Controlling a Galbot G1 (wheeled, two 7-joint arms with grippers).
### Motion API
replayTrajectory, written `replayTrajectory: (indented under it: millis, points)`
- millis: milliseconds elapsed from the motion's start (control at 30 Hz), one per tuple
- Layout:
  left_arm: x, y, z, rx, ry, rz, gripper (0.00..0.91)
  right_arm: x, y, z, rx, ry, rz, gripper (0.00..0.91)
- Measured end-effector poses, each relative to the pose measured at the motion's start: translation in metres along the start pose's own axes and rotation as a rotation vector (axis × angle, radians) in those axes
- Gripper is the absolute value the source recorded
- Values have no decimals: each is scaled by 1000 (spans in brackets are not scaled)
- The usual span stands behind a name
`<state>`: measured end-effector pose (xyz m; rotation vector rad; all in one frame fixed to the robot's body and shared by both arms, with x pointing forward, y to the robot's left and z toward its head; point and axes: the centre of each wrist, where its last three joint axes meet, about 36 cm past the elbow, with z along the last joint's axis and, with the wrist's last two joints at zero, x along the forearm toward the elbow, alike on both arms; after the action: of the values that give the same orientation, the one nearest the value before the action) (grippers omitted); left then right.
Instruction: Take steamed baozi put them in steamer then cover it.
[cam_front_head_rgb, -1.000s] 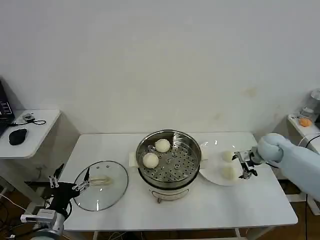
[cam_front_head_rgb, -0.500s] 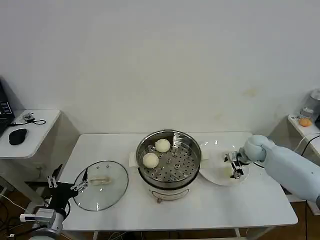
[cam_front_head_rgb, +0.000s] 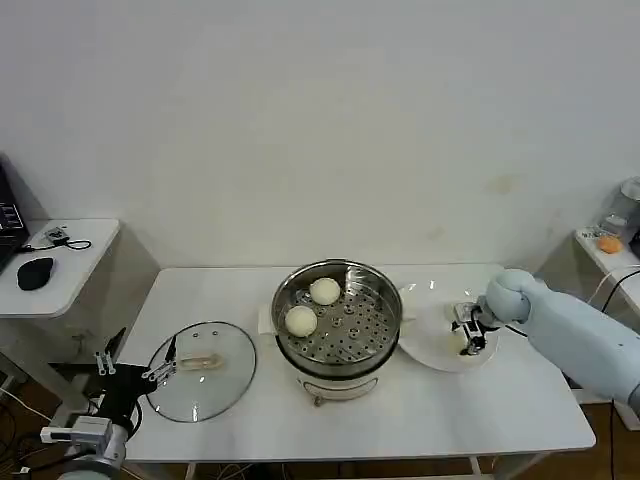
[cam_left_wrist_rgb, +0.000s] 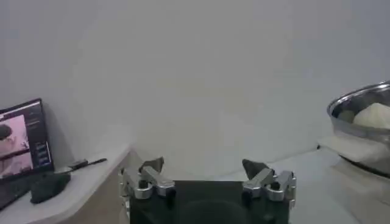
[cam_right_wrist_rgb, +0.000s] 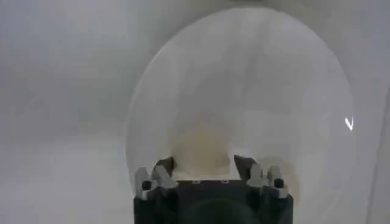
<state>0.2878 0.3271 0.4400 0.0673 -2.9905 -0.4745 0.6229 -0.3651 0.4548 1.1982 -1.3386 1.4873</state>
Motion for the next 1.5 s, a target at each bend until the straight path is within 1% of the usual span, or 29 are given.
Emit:
replayTrajectory:
  millis: [100, 200, 300, 533, 767, 933, 1100, 1133, 1233, 1367, 1500]
  points:
    - [0, 0, -1, -1, -2, 0, 907, 2, -1, 3, -5, 2, -3, 574]
    - [1, 1, -2, -1, -5, 0, 907, 7, -2, 5, -8, 2, -7, 554]
    - [1, 1, -3, 1, -7, 0, 907, 11, -3, 7, -7, -3, -15, 504]
    - [3, 0, -6, 3, -12, 2, 907, 28, -6, 15, -19, -17, -13, 504]
    - [5, 0, -8, 4, -18, 3, 907, 58, -11, 22, -25, -35, 7, 504]
    - [5, 1, -10, 3, -23, 4, 907, 93, -23, 22, -8, -52, 50, 504]
    - [5, -1, -11, 6, -27, 4, 907, 134, -42, 9, 34, -80, 103, 514]
    - [5, -1, -11, 6, -27, 4, 907, 143, -46, 6, 42, -85, 115, 504]
    - [6, -1, -11, 8, -26, 2, 907, 172, -62, -8, 74, -103, 158, 504]
    - [6, 1, -11, 7, -26, -3, 907, 206, -81, -37, 127, -131, 209, 514]
    - [6, 4, -12, 8, -29, -9, 907, 223, -95, -76, 196, -166, 233, 504]
